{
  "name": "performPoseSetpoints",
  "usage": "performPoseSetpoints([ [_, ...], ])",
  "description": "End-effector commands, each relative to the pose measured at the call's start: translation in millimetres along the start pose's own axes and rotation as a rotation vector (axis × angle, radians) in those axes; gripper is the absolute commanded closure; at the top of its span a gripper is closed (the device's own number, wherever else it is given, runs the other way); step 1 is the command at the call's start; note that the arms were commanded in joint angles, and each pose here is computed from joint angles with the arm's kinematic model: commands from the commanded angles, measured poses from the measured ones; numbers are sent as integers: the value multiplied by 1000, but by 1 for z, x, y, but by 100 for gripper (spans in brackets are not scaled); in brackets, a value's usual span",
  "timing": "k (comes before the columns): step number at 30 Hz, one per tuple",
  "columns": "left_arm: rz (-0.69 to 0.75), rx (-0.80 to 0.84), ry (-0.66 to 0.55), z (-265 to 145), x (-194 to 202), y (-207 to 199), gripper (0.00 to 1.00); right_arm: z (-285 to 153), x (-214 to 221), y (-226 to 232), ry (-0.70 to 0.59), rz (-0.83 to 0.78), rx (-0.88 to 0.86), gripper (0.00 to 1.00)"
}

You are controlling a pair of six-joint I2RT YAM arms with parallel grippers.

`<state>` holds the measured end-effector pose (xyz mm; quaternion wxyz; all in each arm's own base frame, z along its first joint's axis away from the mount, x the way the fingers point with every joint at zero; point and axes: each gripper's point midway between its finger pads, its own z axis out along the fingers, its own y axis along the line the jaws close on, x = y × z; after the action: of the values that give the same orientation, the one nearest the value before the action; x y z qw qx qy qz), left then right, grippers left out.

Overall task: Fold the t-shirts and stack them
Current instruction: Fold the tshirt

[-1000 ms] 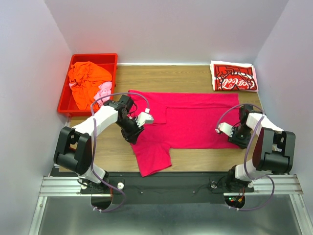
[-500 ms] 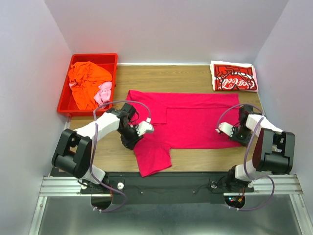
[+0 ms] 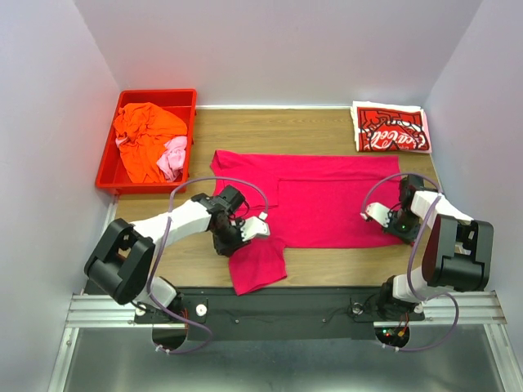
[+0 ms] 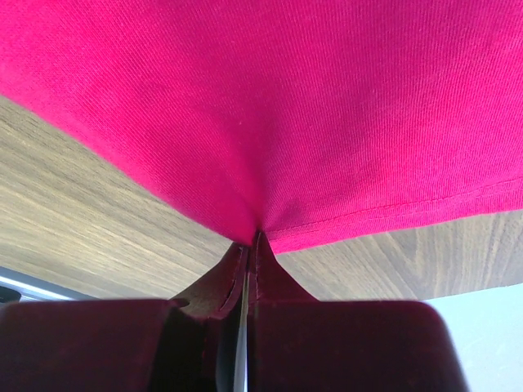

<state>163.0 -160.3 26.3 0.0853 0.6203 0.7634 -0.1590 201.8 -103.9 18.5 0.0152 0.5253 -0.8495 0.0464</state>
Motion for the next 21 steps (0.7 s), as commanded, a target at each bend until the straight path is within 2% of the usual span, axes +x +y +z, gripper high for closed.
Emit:
performPoseSetpoints([
  [1, 19, -33, -22, -2, -11, 1, 71, -3, 3, 0, 13, 20, -1, 99],
  [8, 41, 9, 32, 10, 1, -9, 67, -4, 4, 3, 16, 26, -7, 99],
  [21, 79, -21, -60, -44, -47, -5, 65, -5, 3, 0, 16, 27, -10, 100],
])
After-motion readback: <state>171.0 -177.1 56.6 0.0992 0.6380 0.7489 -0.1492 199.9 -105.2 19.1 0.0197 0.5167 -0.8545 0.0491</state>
